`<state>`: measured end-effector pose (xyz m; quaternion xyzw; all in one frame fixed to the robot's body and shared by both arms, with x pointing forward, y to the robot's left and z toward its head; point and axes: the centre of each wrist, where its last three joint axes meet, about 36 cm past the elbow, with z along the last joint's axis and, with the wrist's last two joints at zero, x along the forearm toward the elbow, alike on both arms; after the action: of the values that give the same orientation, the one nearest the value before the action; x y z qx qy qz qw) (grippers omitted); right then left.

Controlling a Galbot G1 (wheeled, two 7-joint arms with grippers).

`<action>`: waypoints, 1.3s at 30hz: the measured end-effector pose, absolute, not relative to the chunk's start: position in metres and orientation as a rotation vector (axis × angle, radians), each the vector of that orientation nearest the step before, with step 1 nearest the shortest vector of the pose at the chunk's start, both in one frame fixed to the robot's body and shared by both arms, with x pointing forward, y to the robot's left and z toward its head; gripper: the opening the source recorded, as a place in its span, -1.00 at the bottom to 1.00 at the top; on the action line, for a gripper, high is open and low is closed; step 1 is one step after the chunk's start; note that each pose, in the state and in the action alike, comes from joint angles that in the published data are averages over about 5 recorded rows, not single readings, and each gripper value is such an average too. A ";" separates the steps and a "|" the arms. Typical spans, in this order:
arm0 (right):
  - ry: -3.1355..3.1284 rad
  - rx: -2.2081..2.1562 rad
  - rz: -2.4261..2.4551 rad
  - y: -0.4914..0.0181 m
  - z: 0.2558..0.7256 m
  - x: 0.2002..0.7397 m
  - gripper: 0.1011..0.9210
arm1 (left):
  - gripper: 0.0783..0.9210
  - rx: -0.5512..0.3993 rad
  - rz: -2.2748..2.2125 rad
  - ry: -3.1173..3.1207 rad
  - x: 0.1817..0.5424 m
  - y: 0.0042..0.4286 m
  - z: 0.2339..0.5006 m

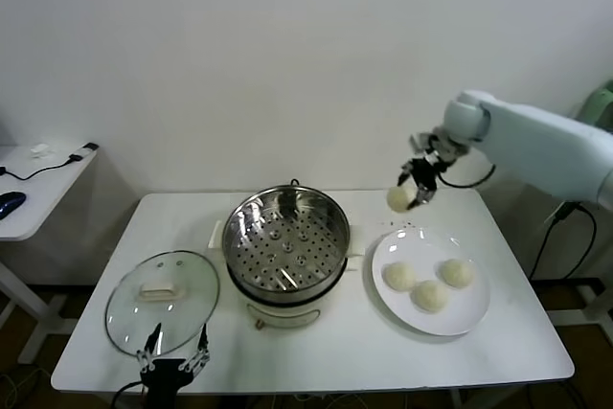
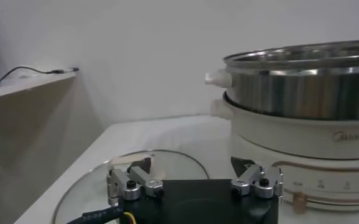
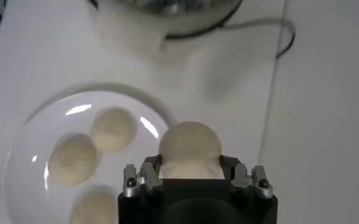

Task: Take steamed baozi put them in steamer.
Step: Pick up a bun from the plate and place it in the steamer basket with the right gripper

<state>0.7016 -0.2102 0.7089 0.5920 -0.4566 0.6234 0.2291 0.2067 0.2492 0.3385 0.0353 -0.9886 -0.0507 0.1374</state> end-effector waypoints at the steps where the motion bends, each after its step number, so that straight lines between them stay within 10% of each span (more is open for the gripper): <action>1: -1.220 1.670 1.755 -0.194 0.714 0.698 0.35 | 0.77 0.100 -0.147 -2.862 0.207 0.249 0.339; 13: -0.692 2.005 2.116 -0.073 0.693 0.672 0.35 | 0.77 0.088 -0.145 -2.874 0.207 0.247 0.344; 39: -0.391 2.132 2.358 -0.002 0.595 0.732 0.53 | 0.77 0.092 -0.126 -2.871 0.212 0.244 0.336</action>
<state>0.7323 -0.0019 0.5952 0.6653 -0.1219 0.7359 -0.0309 0.2122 0.2442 0.3363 0.0319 -0.9897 -0.0436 0.1328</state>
